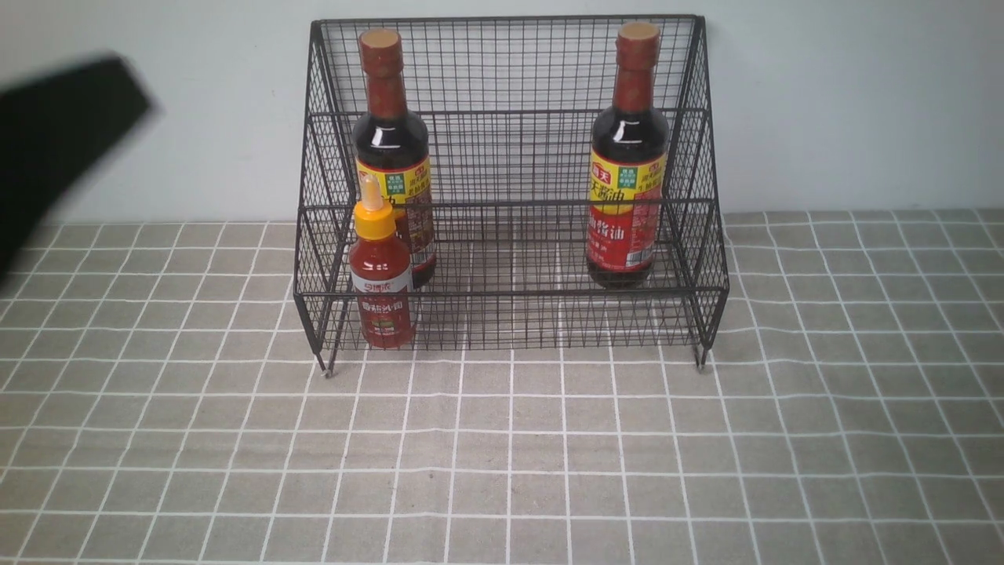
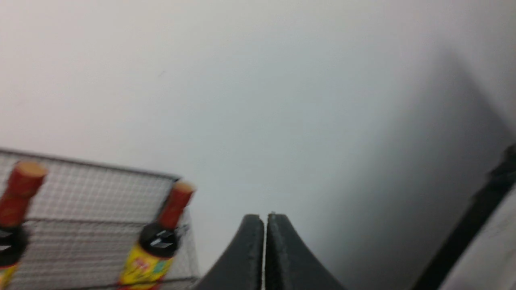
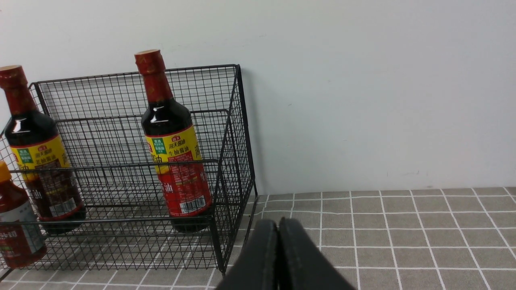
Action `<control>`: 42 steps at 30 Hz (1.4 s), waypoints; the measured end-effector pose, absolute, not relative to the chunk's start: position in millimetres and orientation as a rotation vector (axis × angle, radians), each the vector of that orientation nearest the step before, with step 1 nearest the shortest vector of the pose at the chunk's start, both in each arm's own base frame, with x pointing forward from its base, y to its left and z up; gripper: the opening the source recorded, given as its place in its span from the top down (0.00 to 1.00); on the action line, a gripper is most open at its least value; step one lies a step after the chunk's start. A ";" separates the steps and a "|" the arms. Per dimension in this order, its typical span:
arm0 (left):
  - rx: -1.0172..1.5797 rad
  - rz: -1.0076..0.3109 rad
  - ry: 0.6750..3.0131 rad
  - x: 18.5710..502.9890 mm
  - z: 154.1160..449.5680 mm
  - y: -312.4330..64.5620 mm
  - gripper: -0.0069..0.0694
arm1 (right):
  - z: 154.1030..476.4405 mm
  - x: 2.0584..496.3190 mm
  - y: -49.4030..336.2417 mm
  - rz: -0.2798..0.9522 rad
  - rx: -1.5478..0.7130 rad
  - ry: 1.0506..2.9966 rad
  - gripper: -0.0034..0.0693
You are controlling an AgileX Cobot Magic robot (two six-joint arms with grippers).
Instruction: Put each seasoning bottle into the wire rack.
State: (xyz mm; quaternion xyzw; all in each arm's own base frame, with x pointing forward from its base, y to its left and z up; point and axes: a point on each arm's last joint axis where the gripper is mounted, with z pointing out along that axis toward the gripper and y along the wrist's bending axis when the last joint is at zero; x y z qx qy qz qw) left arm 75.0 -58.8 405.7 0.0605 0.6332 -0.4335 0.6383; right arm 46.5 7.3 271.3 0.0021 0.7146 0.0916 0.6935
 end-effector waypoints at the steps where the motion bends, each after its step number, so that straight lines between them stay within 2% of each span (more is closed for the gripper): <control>1: 0.135 -0.999 1.440 73.0 406.3 -58.4 0.92 | 271.3 46.5 7.3 0.205 0.005 1.596 0.97; 4: 0.148 -1.065 1.328 45.0 415.9 -52.2 0.92 | 271.3 46.5 7.3 0.205 0.005 1.596 0.97; 7: 0.207 -0.991 1.162 23.9 424.8 -44.1 0.92 | 271.1 46.5 7.3 0.205 0.004 1.598 0.97; 10: 0.243 -0.758 0.974 9.2 423.9 -31.2 0.92 | 271.1 46.5 7.3 0.205 0.004 1.598 0.97; 12: 0.231 -0.600 0.928 8.0 418.1 -23.7 0.92 | 271.1 46.5 7.3 0.205 0.004 1.598 0.97; 13: 0.162 -0.473 0.951 10.4 407.1 -13.8 0.92 | 271.1 46.5 7.3 0.205 0.004 1.598 0.97; 16: 0.103 -0.275 1.208 18.5 368.3 -1.5 0.92 | 271.1 46.5 7.3 0.205 0.004 1.598 0.97; 20: 0.252 -0.135 1.445 22.1 319.6 -4.7 0.92 | 271.1 46.5 7.3 0.205 0.004 1.598 0.97; 30: 0.157 0.015 1.682 43.7 234.1 -3.4 0.92 | 270.9 46.5 7.3 0.205 0.004 1.600 0.97; 31: 0.153 0.016 1.689 44.2 232.0 -3.3 0.92 | 270.9 46.5 7.3 0.205 0.004 1.600 0.97; 36: 0.080 0.023 1.841 51.5 183.5 -1.2 0.92 | 270.9 46.5 7.3 0.205 0.004 1.600 0.97; 39: 0.076 0.019 1.882 52.1 170.9 -1.2 0.92 | 270.8 46.5 7.3 0.205 0.004 1.601 0.97; 42: 0.074 0.018 1.880 52.2 170.8 -1.2 0.92 | 270.8 46.5 7.3 0.205 0.004 1.601 0.97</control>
